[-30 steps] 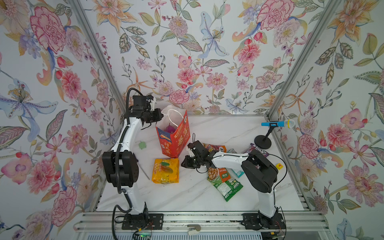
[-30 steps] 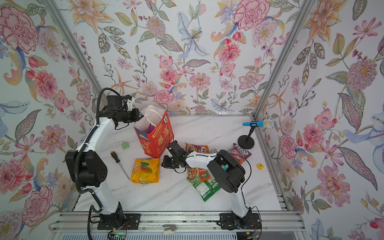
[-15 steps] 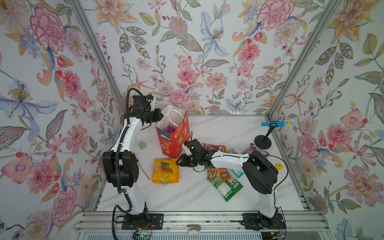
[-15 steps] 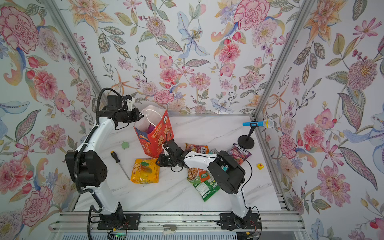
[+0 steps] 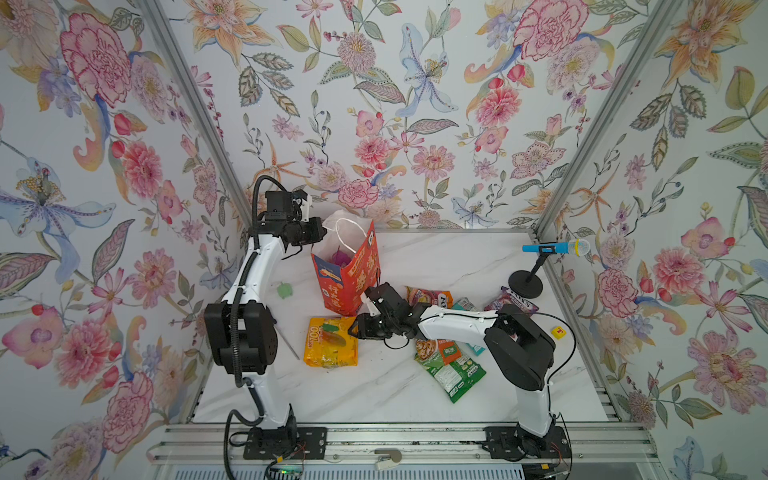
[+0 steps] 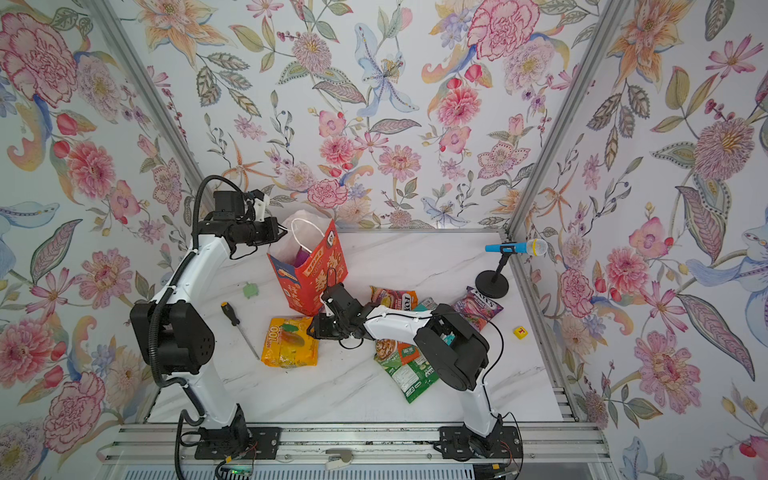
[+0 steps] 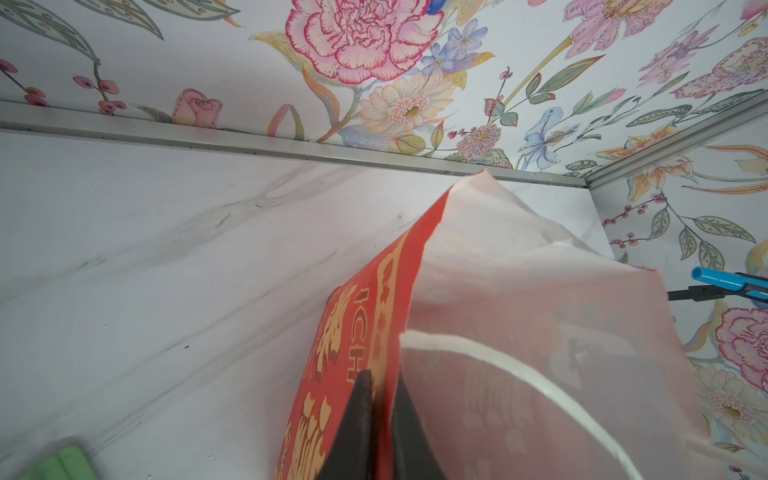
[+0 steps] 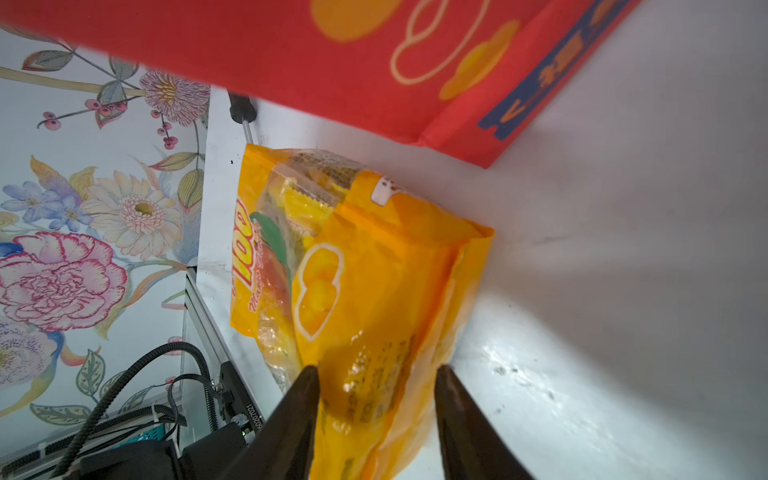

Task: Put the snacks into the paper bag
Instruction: 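Close the right gripper on the top of the yellow candy bag, then lift the yellow candy bag with the right gripper above the red bag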

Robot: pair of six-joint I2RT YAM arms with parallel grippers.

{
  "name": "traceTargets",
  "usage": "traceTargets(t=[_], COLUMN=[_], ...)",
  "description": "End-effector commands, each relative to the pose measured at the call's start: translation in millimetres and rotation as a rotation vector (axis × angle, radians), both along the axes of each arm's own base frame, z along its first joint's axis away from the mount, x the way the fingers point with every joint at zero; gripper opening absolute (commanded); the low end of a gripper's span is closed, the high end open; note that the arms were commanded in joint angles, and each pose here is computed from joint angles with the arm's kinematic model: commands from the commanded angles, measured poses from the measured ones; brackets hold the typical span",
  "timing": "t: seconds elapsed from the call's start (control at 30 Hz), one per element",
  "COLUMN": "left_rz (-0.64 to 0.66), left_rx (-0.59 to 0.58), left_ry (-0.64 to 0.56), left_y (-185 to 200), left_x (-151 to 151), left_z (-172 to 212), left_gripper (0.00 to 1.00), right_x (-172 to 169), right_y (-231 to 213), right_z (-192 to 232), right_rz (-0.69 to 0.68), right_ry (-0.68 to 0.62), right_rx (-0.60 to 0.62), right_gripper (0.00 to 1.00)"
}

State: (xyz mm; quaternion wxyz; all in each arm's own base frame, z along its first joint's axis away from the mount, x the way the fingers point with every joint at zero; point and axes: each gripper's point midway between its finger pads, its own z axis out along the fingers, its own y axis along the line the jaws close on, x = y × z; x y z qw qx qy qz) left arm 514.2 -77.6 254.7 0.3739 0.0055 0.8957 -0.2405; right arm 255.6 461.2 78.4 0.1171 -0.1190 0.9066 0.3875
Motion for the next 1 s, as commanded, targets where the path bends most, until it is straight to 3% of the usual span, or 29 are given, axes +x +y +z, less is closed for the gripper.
traceTargets(t=[0.0, 0.1, 0.23, 0.27, 0.4, 0.73, 0.97], left_rz=[-0.011, -0.01, -0.01, -0.008, -0.01, -0.008, -0.011], left_rx=[0.005, 0.002, 0.004, 0.004, 0.0, -0.002, -0.01], left_ry=[-0.046, -0.044, -0.045, -0.044, -0.045, -0.051, -0.056], left_y=[-2, -2, -3, -2, -3, -3, -4], left_x=[-7, -6, -7, -6, -6, -2, 0], left_z=[25, 24, 25, 25, 25, 27, 28], left_gripper=[0.12, 0.12, 0.13, 0.14, 0.16, 0.21, 0.13], right_x=[3, 5, 5, 7, 12, 24, 33], right_y=[1, 5, 10, 9, 4, -33, -71], right_z=[-16, -19, -16, -12, 20, 159, 234], right_rz=[-0.002, -0.002, 0.001, -0.005, -0.02, -0.085, -0.148], right_ry=[0.017, 0.029, 0.032, 0.028, -0.041, -0.317, -0.447], right_rx=[-0.041, -0.029, 0.013, 0.029, 0.09, 0.187, 0.217], right_gripper=[0.44, 0.37, 0.03, 0.0, 0.0, 0.0, 0.0])
